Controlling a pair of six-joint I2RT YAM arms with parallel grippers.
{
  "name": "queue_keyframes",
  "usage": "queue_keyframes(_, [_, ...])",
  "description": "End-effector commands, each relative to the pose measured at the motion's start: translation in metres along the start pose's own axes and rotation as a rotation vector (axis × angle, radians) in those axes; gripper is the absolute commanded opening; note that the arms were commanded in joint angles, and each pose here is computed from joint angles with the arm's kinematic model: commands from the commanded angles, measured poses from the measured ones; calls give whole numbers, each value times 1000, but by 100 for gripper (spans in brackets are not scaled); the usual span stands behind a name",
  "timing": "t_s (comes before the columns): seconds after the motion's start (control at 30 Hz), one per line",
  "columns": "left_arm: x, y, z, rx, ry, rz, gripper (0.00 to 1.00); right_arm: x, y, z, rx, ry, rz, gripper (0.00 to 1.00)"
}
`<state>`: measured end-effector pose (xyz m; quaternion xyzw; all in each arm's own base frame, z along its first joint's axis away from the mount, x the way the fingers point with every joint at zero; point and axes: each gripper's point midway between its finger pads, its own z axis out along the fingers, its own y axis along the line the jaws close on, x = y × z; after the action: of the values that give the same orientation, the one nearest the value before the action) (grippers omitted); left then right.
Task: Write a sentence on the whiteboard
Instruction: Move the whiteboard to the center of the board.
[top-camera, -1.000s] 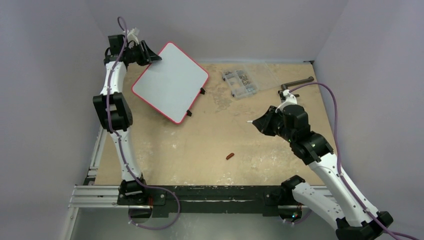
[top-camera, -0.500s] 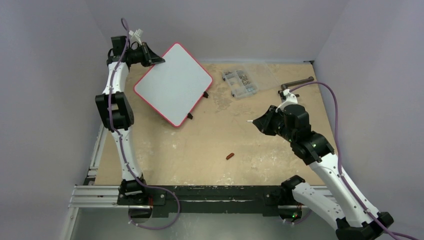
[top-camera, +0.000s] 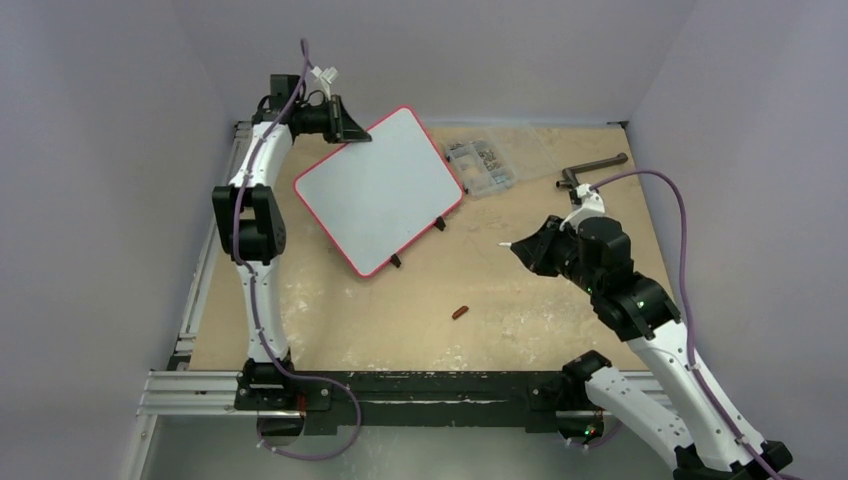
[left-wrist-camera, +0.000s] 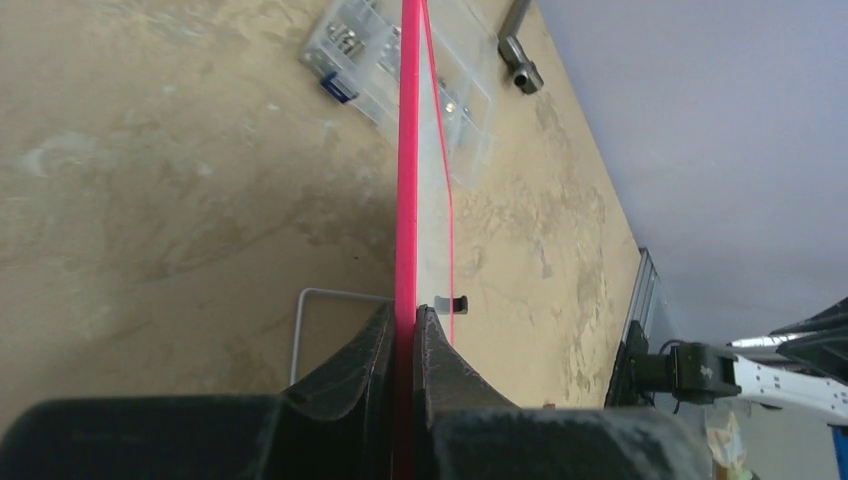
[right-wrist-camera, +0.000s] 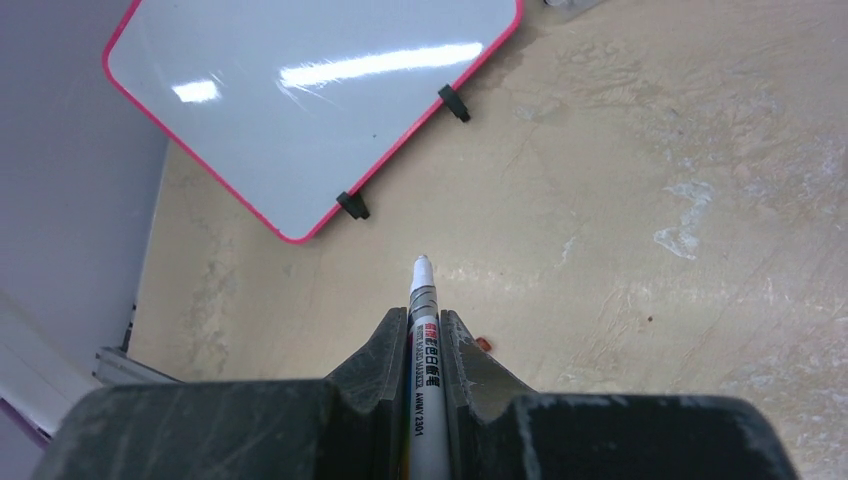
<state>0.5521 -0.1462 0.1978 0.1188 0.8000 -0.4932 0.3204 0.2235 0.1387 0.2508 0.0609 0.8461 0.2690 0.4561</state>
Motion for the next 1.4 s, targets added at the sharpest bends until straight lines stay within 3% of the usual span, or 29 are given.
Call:
queue_keyframes(0.0, [17, -57, 8, 84, 62, 119, 0, -9, 4, -12, -14, -36, -2, 0])
queue_keyframes(0.37, [70, -98, 17, 73, 138, 153, 0, -2, 0, -28, -23, -45, 26, 0])
queue_keyframes(0.5, [72, -104, 14, 69, 126, 156, 26, 3, -2, -32, -23, -43, 37, 0])
queue_keyframes(0.6, [69, -106, 10, 35, 128, 154, 36, 5, -4, -33, -20, -40, 42, 0])
queue_keyframes(0.73, [60, -106, 4, -17, 128, 174, 61, 7, -5, -35, -18, -39, 48, 0])
queue_keyframes(0.9, [48, -96, -12, -129, 91, 176, 73, 6, -4, -39, -20, -42, 55, 0])
queue_keyframes(1.0, [44, -90, -28, -161, 79, 146, 73, 7, -4, -40, -23, -40, 58, 0])
queue_keyframes(1.27, [61, -86, -71, -213, 22, 109, 51, 8, -3, -31, -21, -23, 51, 0])
queue_keyframes(1.37, [75, -88, -76, -213, 31, 104, 49, 6, 3, -28, -40, -8, 30, 0])
